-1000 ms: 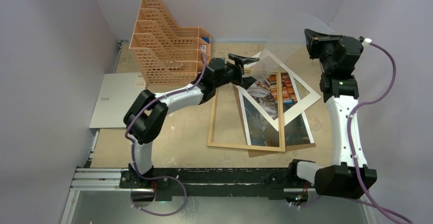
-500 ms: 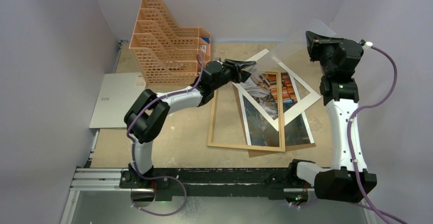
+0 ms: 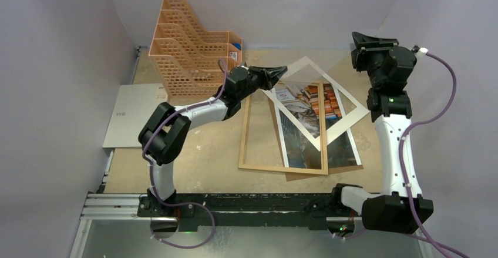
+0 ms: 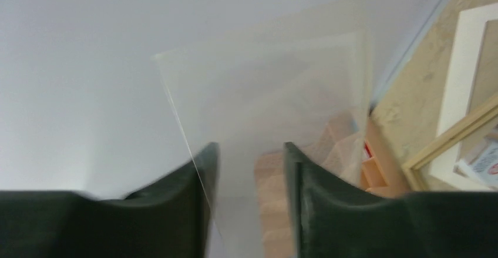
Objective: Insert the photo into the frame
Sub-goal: Adjust the photo frame item.
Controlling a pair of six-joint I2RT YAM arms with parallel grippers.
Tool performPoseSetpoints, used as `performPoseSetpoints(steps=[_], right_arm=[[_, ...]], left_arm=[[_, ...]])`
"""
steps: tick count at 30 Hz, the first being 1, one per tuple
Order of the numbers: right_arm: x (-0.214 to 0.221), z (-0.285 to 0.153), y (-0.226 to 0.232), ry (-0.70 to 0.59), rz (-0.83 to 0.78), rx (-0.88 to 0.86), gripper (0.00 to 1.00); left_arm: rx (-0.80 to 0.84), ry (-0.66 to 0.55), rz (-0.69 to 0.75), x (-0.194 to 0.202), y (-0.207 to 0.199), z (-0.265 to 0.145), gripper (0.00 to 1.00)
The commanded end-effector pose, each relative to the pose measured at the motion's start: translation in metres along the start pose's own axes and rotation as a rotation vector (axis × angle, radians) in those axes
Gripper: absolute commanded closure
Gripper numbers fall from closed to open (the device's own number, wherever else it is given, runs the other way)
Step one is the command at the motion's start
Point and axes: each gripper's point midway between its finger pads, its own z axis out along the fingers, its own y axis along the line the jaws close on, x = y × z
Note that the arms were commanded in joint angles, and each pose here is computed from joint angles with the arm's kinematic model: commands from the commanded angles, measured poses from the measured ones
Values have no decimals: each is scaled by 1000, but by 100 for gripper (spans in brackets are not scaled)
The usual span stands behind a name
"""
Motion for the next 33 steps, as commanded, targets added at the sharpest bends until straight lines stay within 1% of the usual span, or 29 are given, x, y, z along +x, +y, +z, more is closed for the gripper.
performPoseSetpoints(steps=[1, 3, 5, 8, 12, 16, 18, 21, 22, 24, 27, 28, 29, 30, 32, 33], right_arm=[[-5, -8, 20, -32, -7, -74, 42], [-7, -8, 20, -38, -36, -67, 30], [-7, -10, 15, -40, -95, -39, 21], [-26, -14, 10, -137, -159, 12, 12], [-44, -24, 3, -238, -246, 39, 7], [-55, -29, -2, -295, -351, 42, 4], [-58, -27, 8, -309, -442, 0, 2], [-59, -19, 27, -302, -610, -46, 1], [-57, -14, 31, -285, -658, -56, 1], [-46, 1, 32, -207, -767, -80, 1], [-11, 17, 48, -29, -868, -233, 1], [0, 20, 52, 22, -878, -283, 1], [9, 24, 54, 68, -899, -335, 2], [24, 25, 55, 140, -912, -397, 3], [50, 28, 49, 278, -868, -479, 3], [62, 29, 44, 337, -843, -506, 3]], left_arm=[[116, 48, -286, 13, -78, -11, 100], [115, 41, -214, 14, -87, -8, 100], [129, 34, -146, 16, -99, -5, 100], [134, 30, -16, 18, -113, 1, 100], [169, -3, 192, 13, -143, 4, 100], [203, 11, 450, 13, -172, 1, 100], [183, 41, 590, 10, -175, -2, 100], [98, 62, 775, -7, -162, -14, 100], [81, 67, 824, -13, -160, -20, 100], [72, 90, 955, -15, -160, -32, 100], [30, 150, 1164, -9, -157, -44, 100], [-12, 182, 1211, -9, -150, -49, 100], [-2, 220, 1286, -3, -152, -53, 100], [-13, 263, 1342, 1, -149, -57, 100], [-30, 354, 1439, 9, -142, -69, 100], [-11, 393, 1492, 15, -144, -75, 100]])
